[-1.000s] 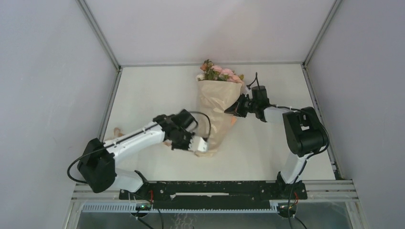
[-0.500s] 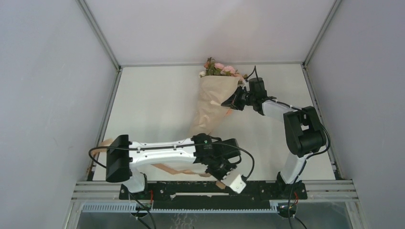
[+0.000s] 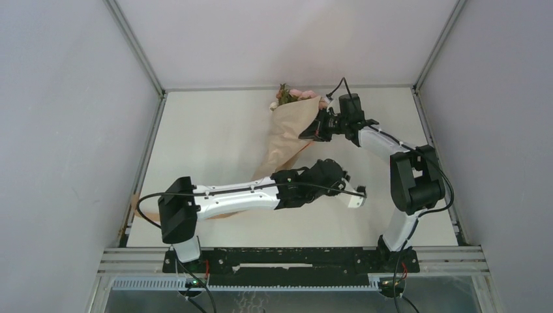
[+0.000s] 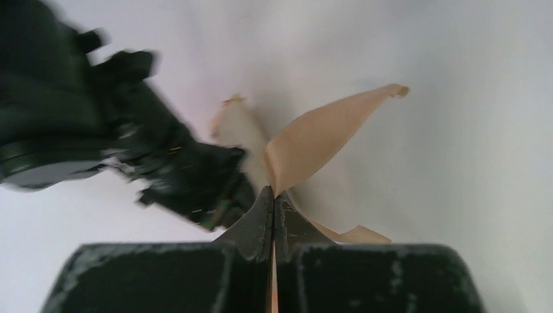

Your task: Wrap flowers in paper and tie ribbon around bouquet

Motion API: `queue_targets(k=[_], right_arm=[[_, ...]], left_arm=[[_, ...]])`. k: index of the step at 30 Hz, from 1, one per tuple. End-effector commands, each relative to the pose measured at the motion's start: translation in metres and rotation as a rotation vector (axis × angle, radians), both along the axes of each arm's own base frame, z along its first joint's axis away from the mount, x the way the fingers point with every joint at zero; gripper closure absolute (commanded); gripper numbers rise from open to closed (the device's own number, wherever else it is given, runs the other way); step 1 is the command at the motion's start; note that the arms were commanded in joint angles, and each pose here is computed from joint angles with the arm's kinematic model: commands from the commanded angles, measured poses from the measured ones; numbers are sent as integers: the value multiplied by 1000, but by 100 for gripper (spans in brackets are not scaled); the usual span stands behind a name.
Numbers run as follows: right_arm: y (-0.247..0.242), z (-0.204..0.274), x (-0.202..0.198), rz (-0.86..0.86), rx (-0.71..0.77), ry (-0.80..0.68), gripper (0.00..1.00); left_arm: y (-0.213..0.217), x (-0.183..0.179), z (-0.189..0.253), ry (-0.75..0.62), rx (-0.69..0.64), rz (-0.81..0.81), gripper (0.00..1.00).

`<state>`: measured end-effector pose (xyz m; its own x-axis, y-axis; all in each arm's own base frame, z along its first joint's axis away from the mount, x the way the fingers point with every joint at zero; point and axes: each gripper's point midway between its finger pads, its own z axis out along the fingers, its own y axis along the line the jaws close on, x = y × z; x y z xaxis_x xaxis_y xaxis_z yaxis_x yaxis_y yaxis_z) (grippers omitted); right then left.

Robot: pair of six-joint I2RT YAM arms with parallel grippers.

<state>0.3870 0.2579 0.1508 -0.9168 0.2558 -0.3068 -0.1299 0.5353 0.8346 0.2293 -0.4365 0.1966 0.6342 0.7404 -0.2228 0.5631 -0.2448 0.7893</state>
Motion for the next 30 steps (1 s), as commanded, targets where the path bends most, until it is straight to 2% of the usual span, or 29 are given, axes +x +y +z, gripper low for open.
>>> queue_targets(k=[1, 2, 3, 4, 5, 6, 7, 8, 12, 14, 16, 19, 23, 25, 27, 30], right_arm=[[2, 8, -2, 84, -23, -68, 100], [0, 8, -1, 90, -21, -69, 100], [0, 8, -1, 101, -10, -72, 100], [1, 7, -2, 112, -3, -73, 100], [1, 5, -2, 116, -2, -70, 100], [2, 2, -3, 121, -5, -65, 100], [1, -1, -4, 122, -11, -57, 100], [1, -6, -5, 122, -20, -45, 100], [-3, -20, -7, 116, -44, -19, 100], [-2, -26, -10, 121, -47, -4, 100], [1, -32, -14, 135, -58, 4, 100], [3, -38, -20, 156, -84, 8, 100], [0, -47, -24, 155, -107, 18, 100], [-1, -50, -26, 153, -120, 18, 100], [-1, -52, -28, 157, -129, 14, 100], [2, -55, -31, 169, -136, 12, 100]], left_arm=[[-13, 46, 54, -253, -223, 152, 100], [-15, 45, 54, -246, -241, 163, 99], [-16, 41, 50, -221, -235, 157, 92], [-15, 32, 40, -171, -195, 129, 77], [-11, 20, 28, -106, -134, 101, 47], [-8, 6, 18, -21, -94, 80, 25], [-3, -10, 9, 74, -54, 66, 10], [5, -29, -1, 188, -8, 52, 2], [43, -96, -5, 519, 116, 17, 0], [67, -114, 4, 620, 141, 33, 0], [93, -118, 15, 666, 144, 81, 0], [137, -98, 34, 734, 69, 235, 0], [216, -38, 55, 902, -227, 562, 0], [270, -12, 45, 955, -366, 772, 0], [327, 14, 25, 929, -484, 1001, 2], [417, 31, -17, 815, -578, 1325, 7]])
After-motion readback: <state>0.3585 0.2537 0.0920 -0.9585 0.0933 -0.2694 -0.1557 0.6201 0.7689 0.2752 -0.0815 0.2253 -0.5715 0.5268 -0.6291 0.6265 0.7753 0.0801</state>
